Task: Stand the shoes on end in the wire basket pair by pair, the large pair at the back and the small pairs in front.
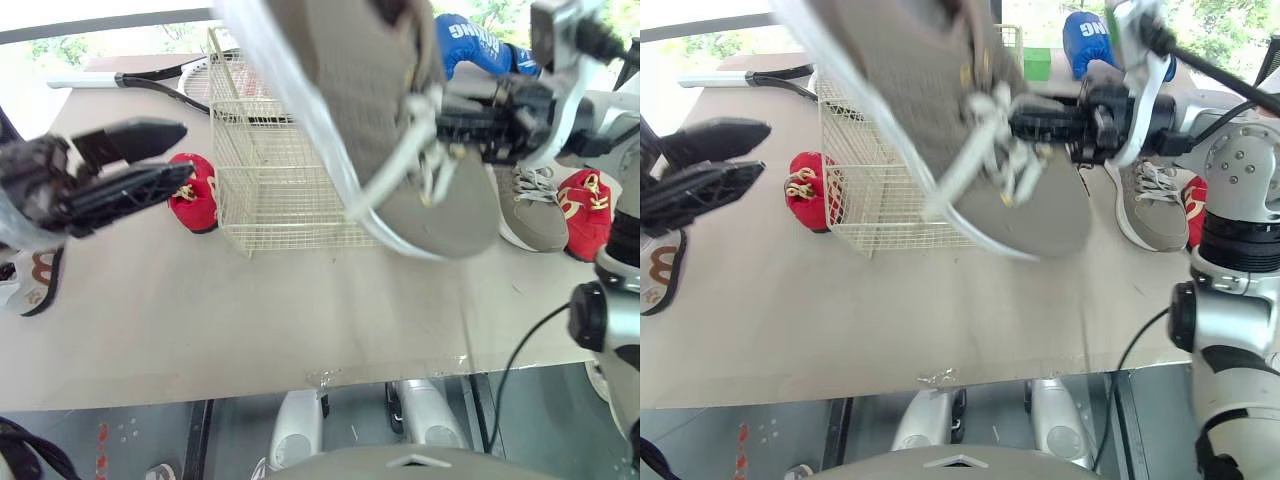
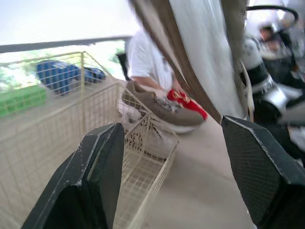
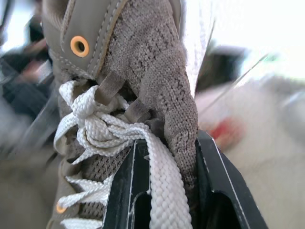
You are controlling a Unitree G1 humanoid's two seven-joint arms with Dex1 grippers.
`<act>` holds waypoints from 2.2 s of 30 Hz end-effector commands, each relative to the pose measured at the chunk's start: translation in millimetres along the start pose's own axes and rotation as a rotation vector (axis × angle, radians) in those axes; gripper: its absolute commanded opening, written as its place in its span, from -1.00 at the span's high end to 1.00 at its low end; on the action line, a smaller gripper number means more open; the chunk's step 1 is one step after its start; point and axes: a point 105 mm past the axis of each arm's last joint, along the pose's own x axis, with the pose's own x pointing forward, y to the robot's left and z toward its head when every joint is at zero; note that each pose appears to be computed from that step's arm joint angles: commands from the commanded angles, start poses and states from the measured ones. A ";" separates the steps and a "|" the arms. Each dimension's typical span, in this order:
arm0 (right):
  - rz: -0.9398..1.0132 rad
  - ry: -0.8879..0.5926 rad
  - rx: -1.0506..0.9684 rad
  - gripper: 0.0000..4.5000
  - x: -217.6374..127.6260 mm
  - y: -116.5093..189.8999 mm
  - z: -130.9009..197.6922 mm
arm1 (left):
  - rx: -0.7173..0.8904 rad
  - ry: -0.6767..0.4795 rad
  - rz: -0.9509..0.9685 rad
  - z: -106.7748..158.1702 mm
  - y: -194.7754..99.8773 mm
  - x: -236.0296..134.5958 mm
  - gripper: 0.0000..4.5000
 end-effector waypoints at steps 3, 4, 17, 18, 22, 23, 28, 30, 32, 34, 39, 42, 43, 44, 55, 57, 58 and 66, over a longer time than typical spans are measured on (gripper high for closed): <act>-0.333 -0.300 -0.276 0.94 14.5 -22.8 52.6 | 0.096 -0.103 0.172 -19.6 -24.8 4.4 -0.56; -0.385 -0.339 -0.268 0.94 18.3 -29.1 55.7 | 0.082 -0.113 0.192 -24.5 -25.6 3.3 -0.56; -0.481 -0.574 -0.481 0.94 110.5 -48.9 42.3 | 0.113 -0.185 0.317 -33.3 -10.2 2.9 -0.56; -0.485 -0.587 -0.481 0.94 117.0 -49.5 41.7 | 0.114 -0.187 0.319 -33.5 -9.6 3.3 -0.56; -0.487 -0.618 -0.443 0.94 138.3 -51.0 35.2 | 0.129 -0.201 0.333 -31.8 -8.6 4.6 -0.56; -0.477 -0.628 -0.439 0.94 143.1 -48.9 33.2 | 0.130 -0.212 0.338 -30.3 -8.5 4.5 -0.56; -0.496 -0.609 -0.460 0.94 157.0 -47.2 20.0 | 0.132 -0.213 0.332 -27.0 -17.4 -6.3 -0.56; -0.526 -0.585 -0.493 0.94 157.8 -49.8 16.6 | 0.154 -0.202 0.365 -22.9 -18.6 -16.5 -0.56; -0.551 -0.576 -0.518 0.94 156.6 -52.0 16.5 | 0.166 -0.184 0.391 -20.3 -18.5 -25.9 -0.56; -0.566 -0.569 -0.541 0.94 156.0 -53.0 16.7 | 0.172 -0.159 0.410 -20.6 -17.8 -34.3 -0.56; -0.613 -0.560 -0.572 0.94 156.8 -54.3 16.6 | 0.174 -0.140 0.434 -23.3 -16.4 -41.6 -0.56; -0.623 -0.573 -0.584 0.94 158.8 -51.4 19.5 | 0.176 -0.148 0.438 -24.2 -17.5 -39.9 -0.56; -0.623 -0.577 -0.588 0.94 159.9 -50.0 20.1 | 0.180 -0.148 0.444 -24.5 -17.7 -40.3 -0.56; -0.621 -0.575 -0.591 0.94 161.5 -48.8 19.4 | 0.183 -0.148 0.448 -24.4 -17.8 -40.7 -0.56; -0.498 -0.480 -0.492 0.94 170.7 -45.3 -28.0 | 0.200 -0.143 0.470 -26.9 -18.5 -44.0 -0.56; -0.493 -0.476 -0.477 0.51 166.7 -48.5 -31.3 | 0.201 -0.143 0.472 -27.5 -17.2 -44.5 -0.56; -0.493 -0.475 -0.468 0.41 165.2 -50.0 -32.3 | 0.201 -0.143 0.472 -27.7 -16.7 -44.7 -0.56; -0.466 -0.431 -0.432 -0.98 154.5 -60.4 -42.8 | 0.184 -0.144 0.471 -34.0 -11.6 -45.1 -0.56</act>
